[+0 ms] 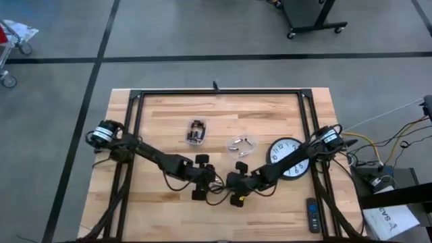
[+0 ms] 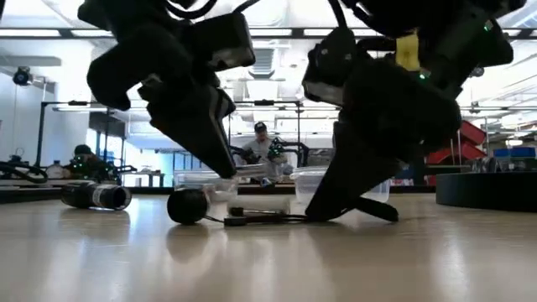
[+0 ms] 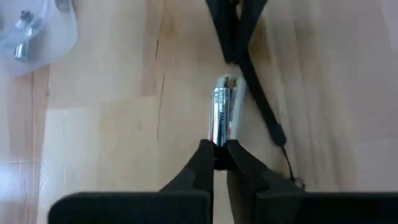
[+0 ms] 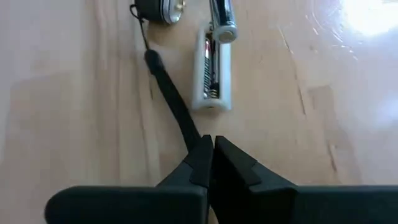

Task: Insert battery
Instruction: Insert the silver battery into the flashlight's battery compartment

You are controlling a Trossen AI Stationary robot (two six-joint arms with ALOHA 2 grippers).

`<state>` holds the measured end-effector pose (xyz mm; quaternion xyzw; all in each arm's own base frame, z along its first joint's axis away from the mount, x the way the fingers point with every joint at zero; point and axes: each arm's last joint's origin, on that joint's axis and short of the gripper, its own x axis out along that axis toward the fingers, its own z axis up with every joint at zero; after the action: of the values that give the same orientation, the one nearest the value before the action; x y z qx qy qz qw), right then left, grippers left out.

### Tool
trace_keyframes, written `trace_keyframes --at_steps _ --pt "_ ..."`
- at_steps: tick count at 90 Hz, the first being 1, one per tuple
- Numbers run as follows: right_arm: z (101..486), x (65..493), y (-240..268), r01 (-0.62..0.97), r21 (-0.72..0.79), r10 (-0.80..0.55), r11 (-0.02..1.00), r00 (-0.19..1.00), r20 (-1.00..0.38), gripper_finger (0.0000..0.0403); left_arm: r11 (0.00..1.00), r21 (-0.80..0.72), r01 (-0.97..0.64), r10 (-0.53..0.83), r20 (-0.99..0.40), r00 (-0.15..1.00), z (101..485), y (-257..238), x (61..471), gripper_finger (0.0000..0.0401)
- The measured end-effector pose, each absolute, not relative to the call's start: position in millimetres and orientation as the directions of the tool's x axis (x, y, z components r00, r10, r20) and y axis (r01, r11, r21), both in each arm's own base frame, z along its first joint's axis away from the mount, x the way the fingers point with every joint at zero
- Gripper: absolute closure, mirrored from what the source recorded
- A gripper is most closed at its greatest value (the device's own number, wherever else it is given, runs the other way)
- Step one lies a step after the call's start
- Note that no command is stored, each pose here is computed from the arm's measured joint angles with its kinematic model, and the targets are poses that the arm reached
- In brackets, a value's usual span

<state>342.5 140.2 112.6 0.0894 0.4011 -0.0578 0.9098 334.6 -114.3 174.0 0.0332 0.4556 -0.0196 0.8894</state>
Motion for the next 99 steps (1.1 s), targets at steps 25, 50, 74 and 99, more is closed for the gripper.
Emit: trace_keyframes --at_steps 25,50,74,99 --pt "111 347 143 0.167 0.137 -0.024 0.977 0.713 -0.7 0.0403 0.995 0.026 0.092 -0.033 -0.812 0.582 174 -116 336 0.0401" --pt "111 350 139 0.18 0.122 -0.049 0.976 0.727 -0.685 0.0403 0.992 0.039 0.118 -0.034 -0.831 0.555 163 -115 338 0.0401" --pt "112 352 138 0.18 0.126 -0.049 0.976 0.738 -0.673 0.0403 0.992 0.047 0.114 -0.022 -0.841 0.541 158 -113 339 0.0401" --pt "112 352 138 0.18 0.124 -0.051 0.976 0.739 -0.672 0.0403 0.995 0.041 0.09 -0.014 -0.842 0.54 158 -108 341 0.0401"
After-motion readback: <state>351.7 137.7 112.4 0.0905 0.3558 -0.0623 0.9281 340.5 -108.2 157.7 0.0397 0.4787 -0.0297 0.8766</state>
